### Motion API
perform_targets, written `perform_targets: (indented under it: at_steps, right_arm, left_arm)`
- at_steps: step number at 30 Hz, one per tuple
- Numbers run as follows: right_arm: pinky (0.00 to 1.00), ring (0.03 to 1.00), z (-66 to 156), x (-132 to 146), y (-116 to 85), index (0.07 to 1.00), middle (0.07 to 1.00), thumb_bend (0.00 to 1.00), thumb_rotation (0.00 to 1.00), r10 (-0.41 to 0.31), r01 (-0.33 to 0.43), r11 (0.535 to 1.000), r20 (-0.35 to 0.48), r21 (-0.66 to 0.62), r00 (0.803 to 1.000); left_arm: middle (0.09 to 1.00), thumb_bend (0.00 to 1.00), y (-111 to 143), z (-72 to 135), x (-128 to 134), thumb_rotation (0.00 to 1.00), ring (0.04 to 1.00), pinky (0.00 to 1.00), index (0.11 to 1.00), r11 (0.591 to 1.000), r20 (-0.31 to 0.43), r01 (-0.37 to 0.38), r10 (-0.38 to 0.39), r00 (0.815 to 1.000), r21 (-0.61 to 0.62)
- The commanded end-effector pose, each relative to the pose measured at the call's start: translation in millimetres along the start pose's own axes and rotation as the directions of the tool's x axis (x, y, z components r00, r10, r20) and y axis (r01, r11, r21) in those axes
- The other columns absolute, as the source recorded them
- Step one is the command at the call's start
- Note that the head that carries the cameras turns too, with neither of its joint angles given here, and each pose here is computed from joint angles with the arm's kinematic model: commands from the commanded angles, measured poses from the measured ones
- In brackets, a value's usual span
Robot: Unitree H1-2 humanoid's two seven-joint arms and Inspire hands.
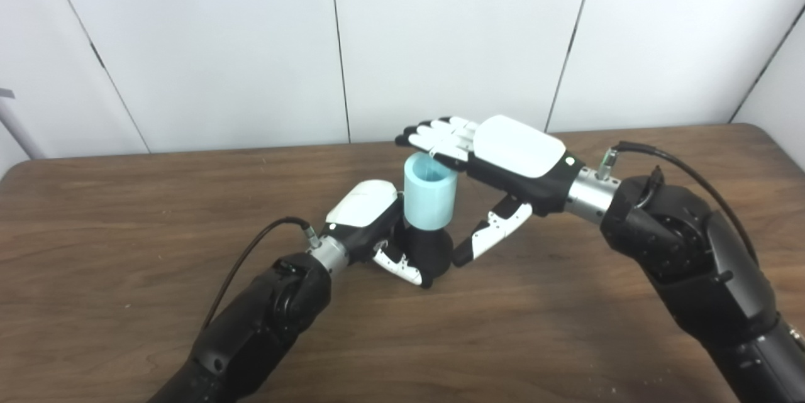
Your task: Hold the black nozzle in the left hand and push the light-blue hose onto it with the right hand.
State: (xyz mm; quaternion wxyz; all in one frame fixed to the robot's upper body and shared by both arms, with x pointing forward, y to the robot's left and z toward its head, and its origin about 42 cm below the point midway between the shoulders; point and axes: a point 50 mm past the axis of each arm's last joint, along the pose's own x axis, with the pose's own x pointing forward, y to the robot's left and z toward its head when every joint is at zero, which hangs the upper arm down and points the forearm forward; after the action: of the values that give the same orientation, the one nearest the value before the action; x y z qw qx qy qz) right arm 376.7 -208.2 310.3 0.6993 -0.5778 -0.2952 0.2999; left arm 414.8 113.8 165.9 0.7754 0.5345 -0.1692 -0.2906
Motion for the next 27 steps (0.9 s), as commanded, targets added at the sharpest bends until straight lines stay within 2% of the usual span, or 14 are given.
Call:
perform_targets:
  at_steps: [1,13,21,27]
  right_arm:
    - [1.00,1.000,0,4,-26,1.000,1.000,0.71,0.93,-0.040,0.040,0.998,0.008,-0.052,0.999]
    - [1.00,1.000,6,2,-22,1.000,1.000,0.72,0.94,-0.038,0.039,0.998,0.010,-0.039,0.999]
    - [1.00,1.000,14,-4,-14,0.998,1.000,0.72,0.93,-0.027,0.028,0.999,0.051,-0.039,0.998]
    - [0.99,1.000,14,-7,-15,0.977,1.000,0.72,0.93,0.004,0.003,0.997,0.093,-0.074,0.996]
  left_arm:
    - [0.433,0.53,-52,-31,-30,0.00,0.431,0.35,0.497,0.970,-0.138,0.241,-0.233,0.963,0.037]
    - [0.420,0.52,-52,-30,-28,0.00,0.421,0.34,0.498,0.970,-0.136,0.242,-0.235,0.962,0.037]
    - [0.420,0.52,-51,-32,-28,0.00,0.424,0.35,0.498,0.971,-0.139,0.238,-0.232,0.963,0.033]
    - [0.416,0.52,-49,-33,-29,0.00,0.423,0.37,0.498,0.970,-0.140,0.241,-0.234,0.962,0.030]
